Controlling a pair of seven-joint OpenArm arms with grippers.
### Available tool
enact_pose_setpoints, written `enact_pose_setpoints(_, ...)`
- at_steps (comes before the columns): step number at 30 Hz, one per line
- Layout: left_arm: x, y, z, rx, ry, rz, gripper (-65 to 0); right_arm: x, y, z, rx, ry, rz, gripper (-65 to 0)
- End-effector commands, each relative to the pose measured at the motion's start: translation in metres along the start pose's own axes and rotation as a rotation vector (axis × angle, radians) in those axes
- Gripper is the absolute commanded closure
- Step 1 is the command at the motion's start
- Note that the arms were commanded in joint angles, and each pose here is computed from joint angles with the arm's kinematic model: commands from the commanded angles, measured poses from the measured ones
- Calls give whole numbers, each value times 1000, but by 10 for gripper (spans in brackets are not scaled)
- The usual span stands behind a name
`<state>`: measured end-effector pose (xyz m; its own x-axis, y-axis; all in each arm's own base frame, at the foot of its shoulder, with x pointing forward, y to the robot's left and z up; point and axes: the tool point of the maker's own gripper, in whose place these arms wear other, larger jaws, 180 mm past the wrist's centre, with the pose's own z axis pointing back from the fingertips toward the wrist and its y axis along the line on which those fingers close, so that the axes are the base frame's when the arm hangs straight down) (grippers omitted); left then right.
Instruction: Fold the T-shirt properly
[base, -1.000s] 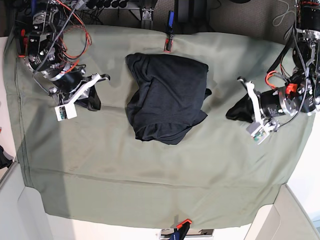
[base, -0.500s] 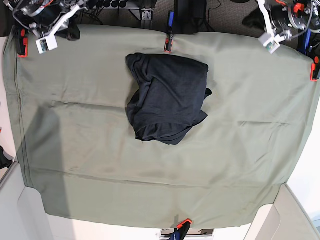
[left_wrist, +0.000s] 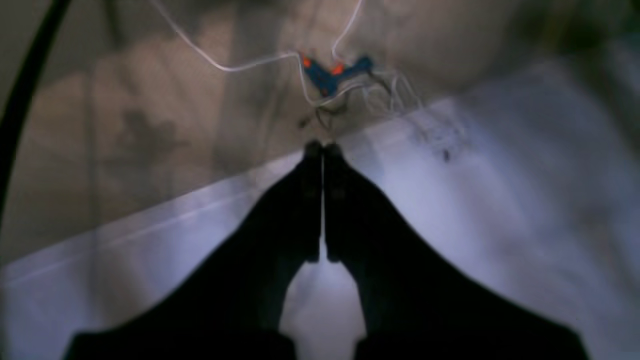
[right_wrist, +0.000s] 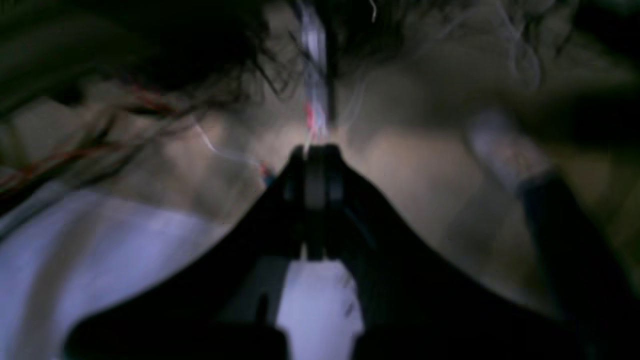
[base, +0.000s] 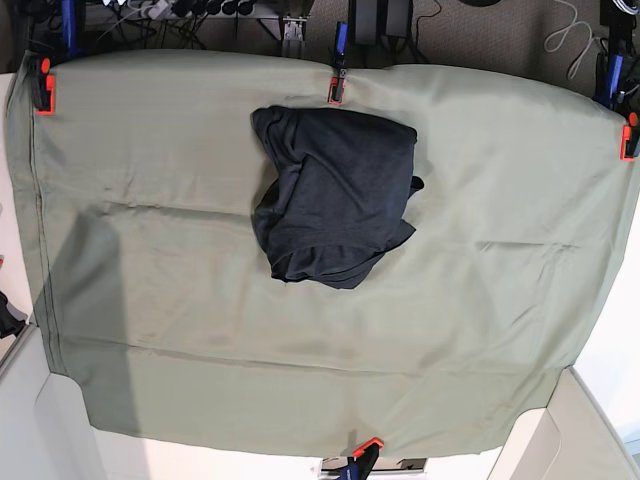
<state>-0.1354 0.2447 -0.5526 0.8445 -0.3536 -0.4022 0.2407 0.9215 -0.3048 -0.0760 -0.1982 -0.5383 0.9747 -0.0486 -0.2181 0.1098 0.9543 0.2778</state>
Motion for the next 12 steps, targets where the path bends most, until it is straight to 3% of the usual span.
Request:
enact_pose_setpoints(1,-10,5,-4,5,58,-13,-11,-8,-7,-5,-14,54,-22,0)
enact_pose_setpoints(4,22,9,-13,26,59,-32,-11,-9,-11,-26,-17,134,-82,0)
enact_pose_setpoints(8,68,-3,-16,28,43,-94,-11,2,-12,-36,-34,218,-56,0)
enact_pose_setpoints(12,111,-20,-12,12,-17,-134,-11,28,-8,-35,-39,198,-12,0)
